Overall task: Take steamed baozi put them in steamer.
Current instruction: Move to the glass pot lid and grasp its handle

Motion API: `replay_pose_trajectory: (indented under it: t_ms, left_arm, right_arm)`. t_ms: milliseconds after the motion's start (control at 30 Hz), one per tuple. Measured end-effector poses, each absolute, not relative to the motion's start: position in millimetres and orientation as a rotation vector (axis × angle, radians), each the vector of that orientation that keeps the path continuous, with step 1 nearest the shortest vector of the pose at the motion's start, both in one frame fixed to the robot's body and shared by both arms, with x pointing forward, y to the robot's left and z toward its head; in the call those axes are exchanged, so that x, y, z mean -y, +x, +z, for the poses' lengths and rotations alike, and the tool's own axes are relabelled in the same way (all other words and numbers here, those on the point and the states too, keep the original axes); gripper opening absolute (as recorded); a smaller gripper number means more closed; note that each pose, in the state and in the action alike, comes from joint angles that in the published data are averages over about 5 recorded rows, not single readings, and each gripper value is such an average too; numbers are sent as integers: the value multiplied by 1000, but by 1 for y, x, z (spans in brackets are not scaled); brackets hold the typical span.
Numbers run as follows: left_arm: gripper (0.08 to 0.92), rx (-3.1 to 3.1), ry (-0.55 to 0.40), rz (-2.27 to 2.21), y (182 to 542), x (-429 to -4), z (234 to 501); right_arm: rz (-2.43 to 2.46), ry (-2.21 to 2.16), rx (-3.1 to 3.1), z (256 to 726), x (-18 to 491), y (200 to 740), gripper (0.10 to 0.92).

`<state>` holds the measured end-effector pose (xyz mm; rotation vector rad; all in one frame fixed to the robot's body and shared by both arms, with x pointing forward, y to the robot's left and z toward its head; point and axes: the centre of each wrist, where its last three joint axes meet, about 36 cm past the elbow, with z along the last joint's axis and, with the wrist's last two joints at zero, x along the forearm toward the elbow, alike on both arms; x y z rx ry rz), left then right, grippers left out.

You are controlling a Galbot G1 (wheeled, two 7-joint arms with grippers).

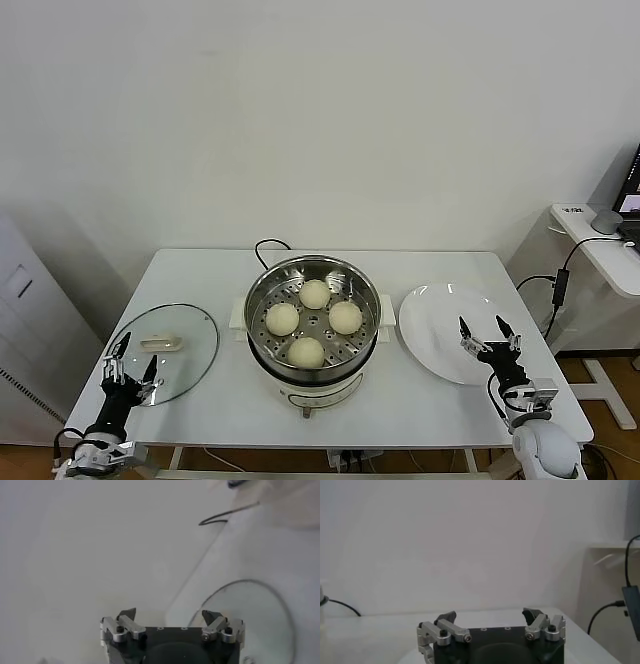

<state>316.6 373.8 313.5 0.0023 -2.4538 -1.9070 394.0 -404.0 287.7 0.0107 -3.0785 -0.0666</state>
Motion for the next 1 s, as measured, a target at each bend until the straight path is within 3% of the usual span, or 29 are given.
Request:
replay_pose_trajectory:
  t_ms: [500, 1000]
  left_arm:
    - [823, 2128, -146, -2334, 340, -423, 278]
    - [823, 2075, -168, -2391, 374, -430, 269]
  right_arm:
    - [-55, 16, 3058, 273, 396, 385, 823]
    - [-32, 28, 3047, 265, 395, 379, 823]
